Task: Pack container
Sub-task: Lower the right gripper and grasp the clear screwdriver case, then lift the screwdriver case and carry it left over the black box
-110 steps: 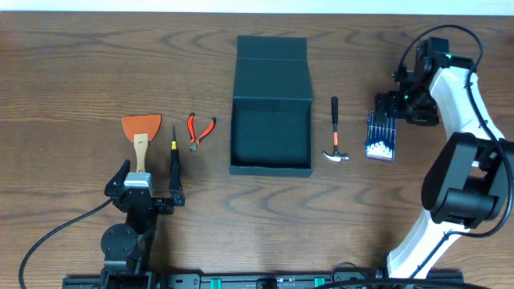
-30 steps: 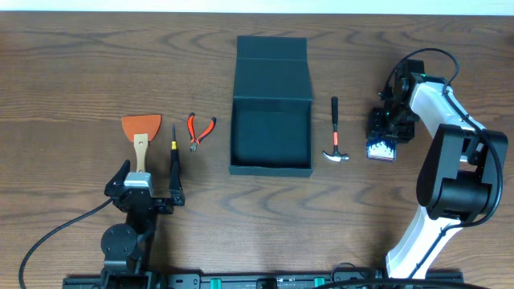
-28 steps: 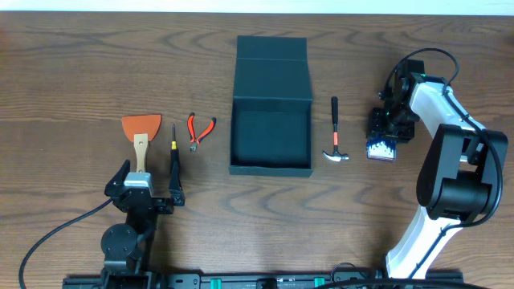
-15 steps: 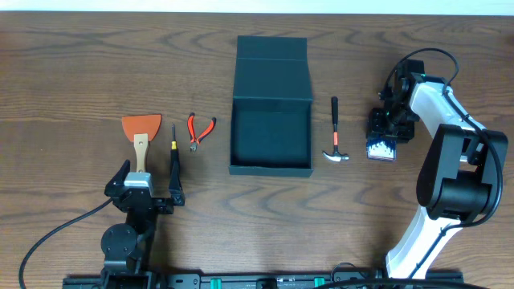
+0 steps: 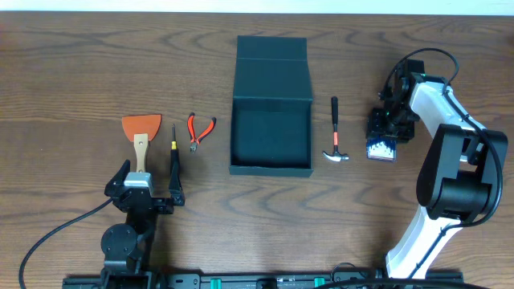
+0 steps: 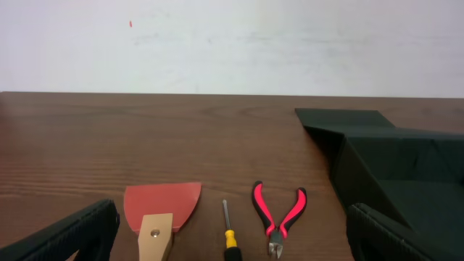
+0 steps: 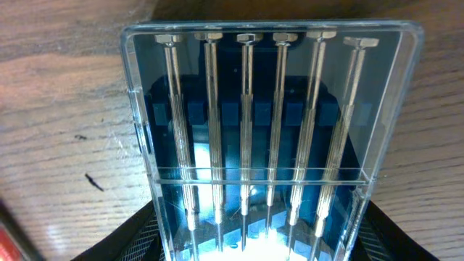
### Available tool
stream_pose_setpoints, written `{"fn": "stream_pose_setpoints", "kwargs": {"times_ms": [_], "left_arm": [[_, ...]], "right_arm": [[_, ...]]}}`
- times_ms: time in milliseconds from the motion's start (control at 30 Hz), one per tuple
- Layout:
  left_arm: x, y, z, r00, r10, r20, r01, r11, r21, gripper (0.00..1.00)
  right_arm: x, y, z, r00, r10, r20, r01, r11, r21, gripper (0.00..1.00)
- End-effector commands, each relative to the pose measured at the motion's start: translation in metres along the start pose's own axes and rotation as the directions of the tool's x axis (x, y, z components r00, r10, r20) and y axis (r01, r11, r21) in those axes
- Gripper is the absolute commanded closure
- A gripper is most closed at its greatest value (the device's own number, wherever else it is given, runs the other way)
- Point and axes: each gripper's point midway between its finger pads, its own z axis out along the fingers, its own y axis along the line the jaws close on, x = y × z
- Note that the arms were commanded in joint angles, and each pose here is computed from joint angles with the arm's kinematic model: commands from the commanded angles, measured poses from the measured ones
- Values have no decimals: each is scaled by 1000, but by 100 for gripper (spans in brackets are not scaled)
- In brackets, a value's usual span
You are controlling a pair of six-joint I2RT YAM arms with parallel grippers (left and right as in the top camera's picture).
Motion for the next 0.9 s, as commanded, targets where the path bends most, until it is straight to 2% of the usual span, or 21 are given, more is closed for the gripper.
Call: {"fn": "stream_pose_setpoints", "kwargs": {"times_ms": [0,867], "left_arm": [[15,-3,1,999,16,-47,-15,1000,21,1],[15,-3,1,999,16,-47,-15,1000,21,1]], "right_arm": [[-3,11,-4,1000,-23,-2,23,999,-41,65],[-37,20,-71,994,-69,82,73,997,-41,69]]}}
